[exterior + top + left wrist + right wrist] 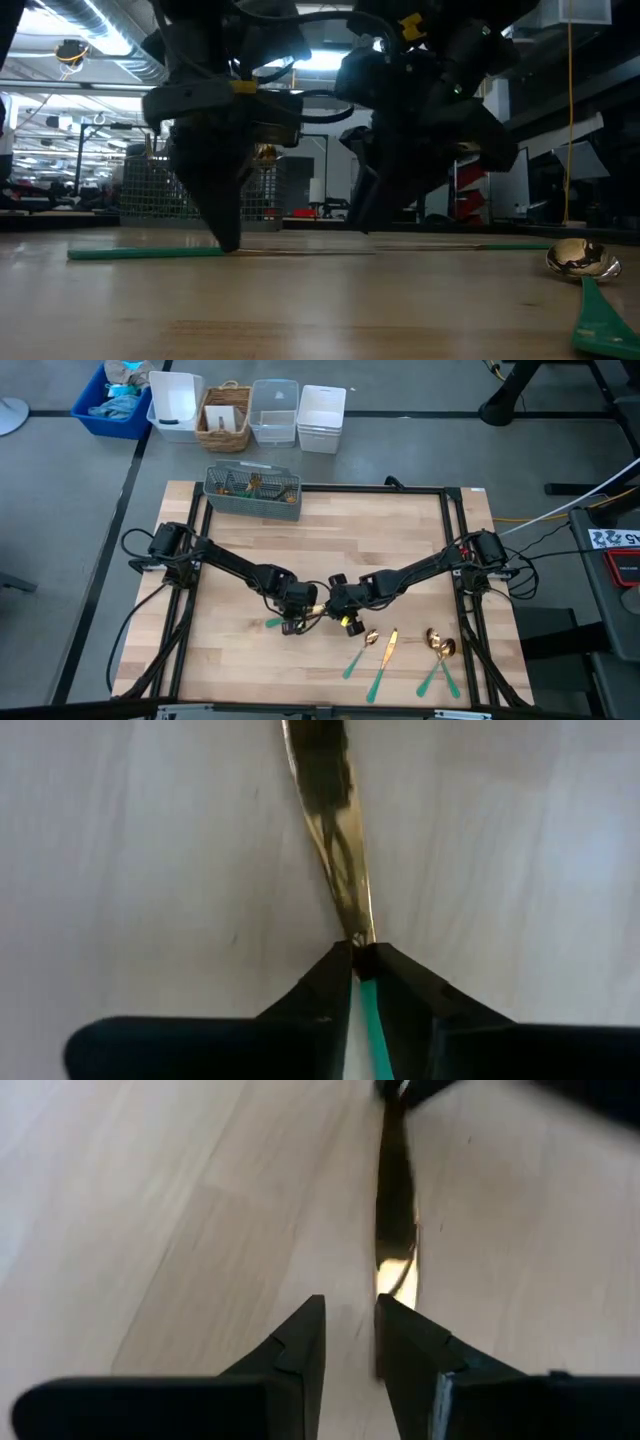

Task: Sort silverware
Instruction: Put the green knife into the gray silverware basket

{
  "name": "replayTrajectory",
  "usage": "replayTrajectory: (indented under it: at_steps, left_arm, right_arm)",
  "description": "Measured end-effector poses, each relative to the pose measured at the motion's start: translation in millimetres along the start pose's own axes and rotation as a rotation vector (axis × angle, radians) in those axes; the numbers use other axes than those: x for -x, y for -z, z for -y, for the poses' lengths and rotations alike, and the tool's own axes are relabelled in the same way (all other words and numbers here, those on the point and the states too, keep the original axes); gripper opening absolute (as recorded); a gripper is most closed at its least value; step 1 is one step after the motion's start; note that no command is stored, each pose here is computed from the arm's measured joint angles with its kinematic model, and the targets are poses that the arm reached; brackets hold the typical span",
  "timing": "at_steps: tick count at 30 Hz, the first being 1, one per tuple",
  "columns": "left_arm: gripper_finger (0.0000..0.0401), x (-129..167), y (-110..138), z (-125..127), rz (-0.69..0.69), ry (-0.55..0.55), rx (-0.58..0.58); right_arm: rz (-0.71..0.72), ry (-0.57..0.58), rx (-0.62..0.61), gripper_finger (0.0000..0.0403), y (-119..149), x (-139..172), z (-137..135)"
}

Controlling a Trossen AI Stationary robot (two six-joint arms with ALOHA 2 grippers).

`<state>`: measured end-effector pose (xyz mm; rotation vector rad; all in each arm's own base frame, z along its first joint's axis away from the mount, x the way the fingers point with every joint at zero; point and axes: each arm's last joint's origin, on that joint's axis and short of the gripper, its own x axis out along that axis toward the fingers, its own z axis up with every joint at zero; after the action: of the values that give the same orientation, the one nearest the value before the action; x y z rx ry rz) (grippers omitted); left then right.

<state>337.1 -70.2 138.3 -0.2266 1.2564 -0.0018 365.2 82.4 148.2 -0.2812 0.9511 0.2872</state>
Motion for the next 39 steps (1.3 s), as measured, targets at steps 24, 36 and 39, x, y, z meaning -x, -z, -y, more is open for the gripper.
replayTrajectory:
  at_steps: [24, 36, 39]
  left_arm:
    - [0.0003, 46, 21, 27, 0.025, -0.126, 0.023]
    - [0.0004, 46, 6, 28, 0.137, -0.071, -0.051]
    - [0.0004, 46, 4, 23, 0.132, -0.06, -0.03]
  right_arm:
    - [-0.177, 0.054, -0.049, 0.0092, 11, 50, 1]
    - [-0.05, 0.047, -0.102, 0.0092, -1, 49, 2]
    - [-0.022, 0.05, -0.105, 0.0092, -4, 49, 3]
